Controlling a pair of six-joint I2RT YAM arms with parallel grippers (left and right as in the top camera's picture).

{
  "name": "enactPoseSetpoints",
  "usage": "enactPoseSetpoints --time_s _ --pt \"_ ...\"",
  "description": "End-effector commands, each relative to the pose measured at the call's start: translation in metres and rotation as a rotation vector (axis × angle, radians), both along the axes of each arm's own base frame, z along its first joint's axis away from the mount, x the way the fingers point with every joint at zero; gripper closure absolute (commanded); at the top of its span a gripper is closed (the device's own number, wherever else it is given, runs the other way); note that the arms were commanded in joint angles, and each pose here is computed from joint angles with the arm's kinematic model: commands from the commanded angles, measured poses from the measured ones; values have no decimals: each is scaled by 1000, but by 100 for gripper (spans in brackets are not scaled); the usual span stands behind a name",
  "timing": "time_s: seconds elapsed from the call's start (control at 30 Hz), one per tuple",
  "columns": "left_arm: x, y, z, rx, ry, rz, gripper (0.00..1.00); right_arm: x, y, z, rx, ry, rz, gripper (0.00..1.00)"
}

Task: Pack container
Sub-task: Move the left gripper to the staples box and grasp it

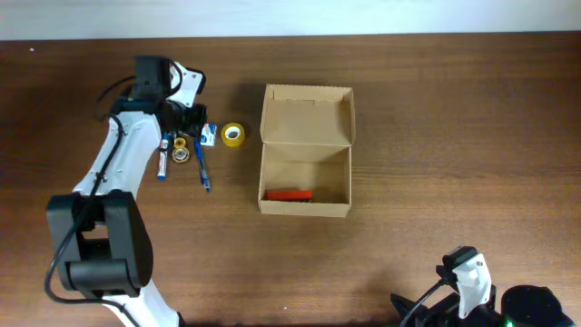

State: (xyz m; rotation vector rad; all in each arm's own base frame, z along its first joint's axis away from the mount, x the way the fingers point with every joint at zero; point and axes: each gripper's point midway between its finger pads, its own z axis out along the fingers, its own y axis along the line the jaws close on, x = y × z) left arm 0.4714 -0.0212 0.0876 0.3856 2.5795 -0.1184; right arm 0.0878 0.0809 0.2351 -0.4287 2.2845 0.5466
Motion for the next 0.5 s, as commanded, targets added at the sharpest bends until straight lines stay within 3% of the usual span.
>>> enactPoseSetpoints --time_s 0.0,0.47 --pt "-7 0 -13 0 16 10 56 -1 1 1 15 1 -2 1" --pt "-3 -17 -72 -15 46 6 56 -1 1 1 15 2 -2 1"
